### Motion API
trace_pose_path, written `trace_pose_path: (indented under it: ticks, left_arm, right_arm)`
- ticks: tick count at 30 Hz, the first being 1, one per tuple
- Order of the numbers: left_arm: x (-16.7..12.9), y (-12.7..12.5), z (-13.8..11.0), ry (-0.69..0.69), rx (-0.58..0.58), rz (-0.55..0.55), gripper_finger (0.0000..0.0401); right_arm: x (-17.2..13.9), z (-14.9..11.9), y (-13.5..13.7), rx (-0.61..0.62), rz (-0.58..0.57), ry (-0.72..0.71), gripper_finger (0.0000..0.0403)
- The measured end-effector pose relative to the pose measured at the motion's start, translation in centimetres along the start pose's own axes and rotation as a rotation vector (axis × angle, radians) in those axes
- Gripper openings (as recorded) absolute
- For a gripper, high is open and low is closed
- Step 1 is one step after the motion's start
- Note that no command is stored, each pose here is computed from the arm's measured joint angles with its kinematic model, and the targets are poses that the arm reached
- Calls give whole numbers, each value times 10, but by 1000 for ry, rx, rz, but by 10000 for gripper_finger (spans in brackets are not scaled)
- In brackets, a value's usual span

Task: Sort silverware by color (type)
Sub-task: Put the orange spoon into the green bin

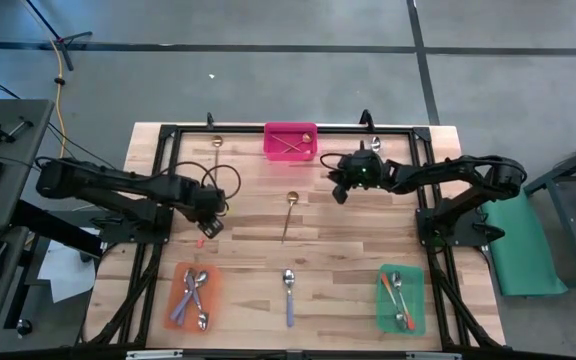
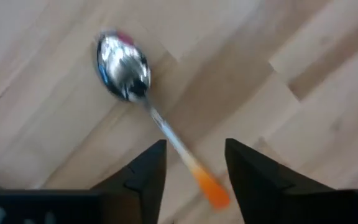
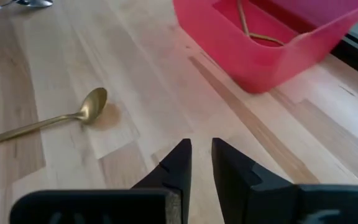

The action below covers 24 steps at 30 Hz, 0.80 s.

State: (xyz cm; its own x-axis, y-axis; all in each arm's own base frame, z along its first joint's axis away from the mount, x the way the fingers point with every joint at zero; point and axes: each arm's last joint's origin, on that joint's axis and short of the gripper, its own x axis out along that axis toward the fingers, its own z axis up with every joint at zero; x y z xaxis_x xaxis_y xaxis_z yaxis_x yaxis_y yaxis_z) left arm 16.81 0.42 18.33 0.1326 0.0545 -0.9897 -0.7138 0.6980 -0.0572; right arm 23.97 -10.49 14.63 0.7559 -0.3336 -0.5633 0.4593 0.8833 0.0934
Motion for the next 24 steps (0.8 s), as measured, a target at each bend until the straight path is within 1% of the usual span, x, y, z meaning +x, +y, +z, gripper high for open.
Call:
trace_pose_path:
  ticks: [3,6,9,13,15,18,21,24]
  left_arm:
    - [13,9,1,-28,-50,21,176]
    - [24,20,2,-41,-107,59,187]
    - [34,29,3,-48,-112,63,187]
    - [46,35,4,-75,-106,22,174]
    - [49,38,4,-82,-102,17,160]
    - [51,41,4,-79,-73,24,125]
    - [51,42,4,-86,-16,26,76]
    - [50,39,7,-141,30,-9,21]
  right_arm:
    - [0,0,3,-17,8,-2,49]
    - [0,0,4,-19,12,-2,49]
    - [0,0,4,-18,11,-4,49]
    - [0,1,4,-13,7,-10,49]
    - [0,1,3,2,0,-11,49]
    - [0,1,3,7,-1,-11,49]
    - [0,1,3,7,-1,-11,49]
    - [0,1,3,7,-1,-12,49]
